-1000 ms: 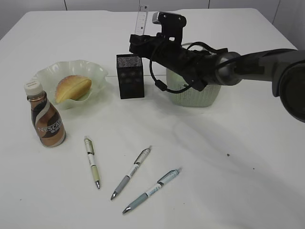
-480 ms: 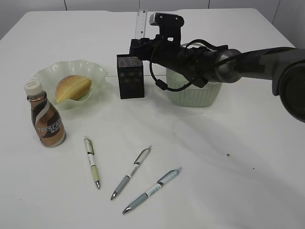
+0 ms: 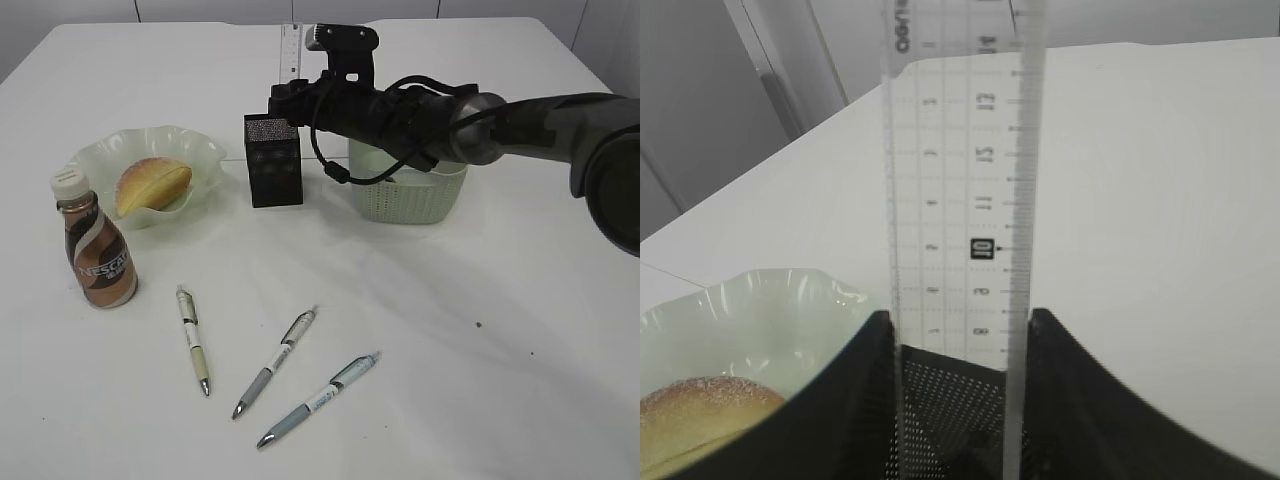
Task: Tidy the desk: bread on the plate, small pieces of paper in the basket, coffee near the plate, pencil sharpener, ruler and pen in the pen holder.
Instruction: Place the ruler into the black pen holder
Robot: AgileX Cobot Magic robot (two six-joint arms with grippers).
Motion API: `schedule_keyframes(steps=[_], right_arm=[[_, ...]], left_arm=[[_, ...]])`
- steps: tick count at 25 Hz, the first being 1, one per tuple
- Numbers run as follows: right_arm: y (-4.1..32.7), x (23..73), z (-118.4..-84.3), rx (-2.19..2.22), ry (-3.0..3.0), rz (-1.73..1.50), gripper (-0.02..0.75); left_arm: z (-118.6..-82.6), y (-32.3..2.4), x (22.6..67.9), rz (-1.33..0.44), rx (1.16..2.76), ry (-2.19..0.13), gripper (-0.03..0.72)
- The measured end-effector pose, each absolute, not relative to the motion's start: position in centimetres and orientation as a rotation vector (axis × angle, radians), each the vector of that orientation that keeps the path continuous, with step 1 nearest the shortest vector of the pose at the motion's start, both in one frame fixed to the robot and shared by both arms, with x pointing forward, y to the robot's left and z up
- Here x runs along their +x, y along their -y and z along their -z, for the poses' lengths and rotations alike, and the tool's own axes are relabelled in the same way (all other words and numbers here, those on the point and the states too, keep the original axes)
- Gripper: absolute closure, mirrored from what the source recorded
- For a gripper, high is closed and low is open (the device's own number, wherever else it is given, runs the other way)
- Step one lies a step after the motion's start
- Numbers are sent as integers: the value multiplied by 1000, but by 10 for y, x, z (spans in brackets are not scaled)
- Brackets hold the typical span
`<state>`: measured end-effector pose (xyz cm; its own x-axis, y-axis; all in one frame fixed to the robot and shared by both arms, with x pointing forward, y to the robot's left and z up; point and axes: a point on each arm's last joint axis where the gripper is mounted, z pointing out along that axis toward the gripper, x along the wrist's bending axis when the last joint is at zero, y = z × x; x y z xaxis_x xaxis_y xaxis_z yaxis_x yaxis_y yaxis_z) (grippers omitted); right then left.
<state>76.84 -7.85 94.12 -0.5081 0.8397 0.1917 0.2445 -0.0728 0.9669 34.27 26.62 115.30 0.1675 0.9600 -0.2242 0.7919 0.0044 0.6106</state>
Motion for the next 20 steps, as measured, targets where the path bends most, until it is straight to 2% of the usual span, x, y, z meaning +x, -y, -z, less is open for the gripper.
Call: schedule_keyframes(steps=[5,12,20], right_arm=[[78,768,-939,1155,-1766,-1586,434],[77,766,-937,1120,-1810,-1562,358],[76,767,-940,1059,-1834,-1540,350]], left_arm=[[-1153,-266,343,-349,1816,-1656,255],[-1153,-266,343,-349,1816,-1656,255],[-1153,-266,343,-349,1816,-1656,255]])
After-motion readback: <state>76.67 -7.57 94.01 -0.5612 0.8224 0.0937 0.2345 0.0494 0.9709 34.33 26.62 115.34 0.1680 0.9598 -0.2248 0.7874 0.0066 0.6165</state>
